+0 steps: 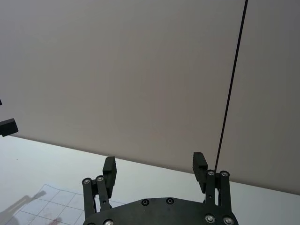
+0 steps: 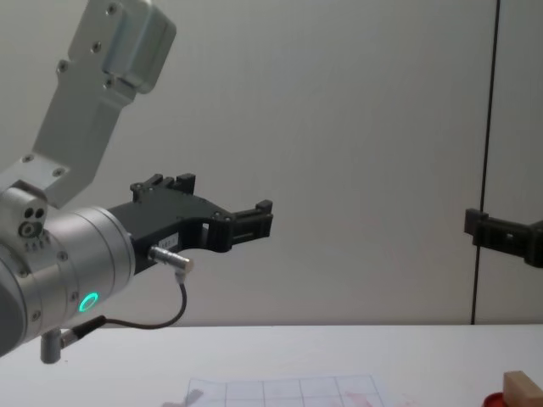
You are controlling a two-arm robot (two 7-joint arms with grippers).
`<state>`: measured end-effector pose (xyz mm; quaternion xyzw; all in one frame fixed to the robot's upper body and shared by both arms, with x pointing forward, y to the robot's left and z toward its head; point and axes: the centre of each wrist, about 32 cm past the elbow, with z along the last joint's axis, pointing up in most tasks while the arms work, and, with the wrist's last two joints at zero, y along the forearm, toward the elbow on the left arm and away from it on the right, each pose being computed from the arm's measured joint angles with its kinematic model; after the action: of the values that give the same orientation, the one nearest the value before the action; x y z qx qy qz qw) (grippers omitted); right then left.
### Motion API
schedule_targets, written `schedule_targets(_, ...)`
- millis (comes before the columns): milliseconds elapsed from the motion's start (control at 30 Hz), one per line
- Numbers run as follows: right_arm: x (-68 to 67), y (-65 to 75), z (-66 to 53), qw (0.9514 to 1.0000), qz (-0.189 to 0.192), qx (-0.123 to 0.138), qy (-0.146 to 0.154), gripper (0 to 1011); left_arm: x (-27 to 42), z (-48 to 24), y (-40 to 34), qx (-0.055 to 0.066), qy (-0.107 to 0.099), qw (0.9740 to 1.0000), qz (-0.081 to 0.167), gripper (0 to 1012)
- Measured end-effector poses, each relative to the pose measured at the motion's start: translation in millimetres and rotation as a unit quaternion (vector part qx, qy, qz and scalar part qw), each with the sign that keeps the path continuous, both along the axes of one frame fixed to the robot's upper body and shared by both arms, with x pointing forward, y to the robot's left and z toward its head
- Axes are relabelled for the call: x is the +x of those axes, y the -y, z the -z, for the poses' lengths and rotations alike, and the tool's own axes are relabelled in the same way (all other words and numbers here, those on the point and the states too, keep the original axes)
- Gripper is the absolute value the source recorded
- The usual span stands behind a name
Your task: Use the one hand to pick up the stamp and affix it onto the A4 paper.
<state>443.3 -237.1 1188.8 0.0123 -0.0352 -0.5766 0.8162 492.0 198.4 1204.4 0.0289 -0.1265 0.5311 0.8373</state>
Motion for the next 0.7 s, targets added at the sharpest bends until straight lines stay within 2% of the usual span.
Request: schedule_targets(700, 0.0, 0.0, 0.1, 1.0000, 0.000, 0.000, 0.000, 1001, 0.0, 0.0, 0.0, 0.000, 0.000, 1.0000, 0.000, 1001)
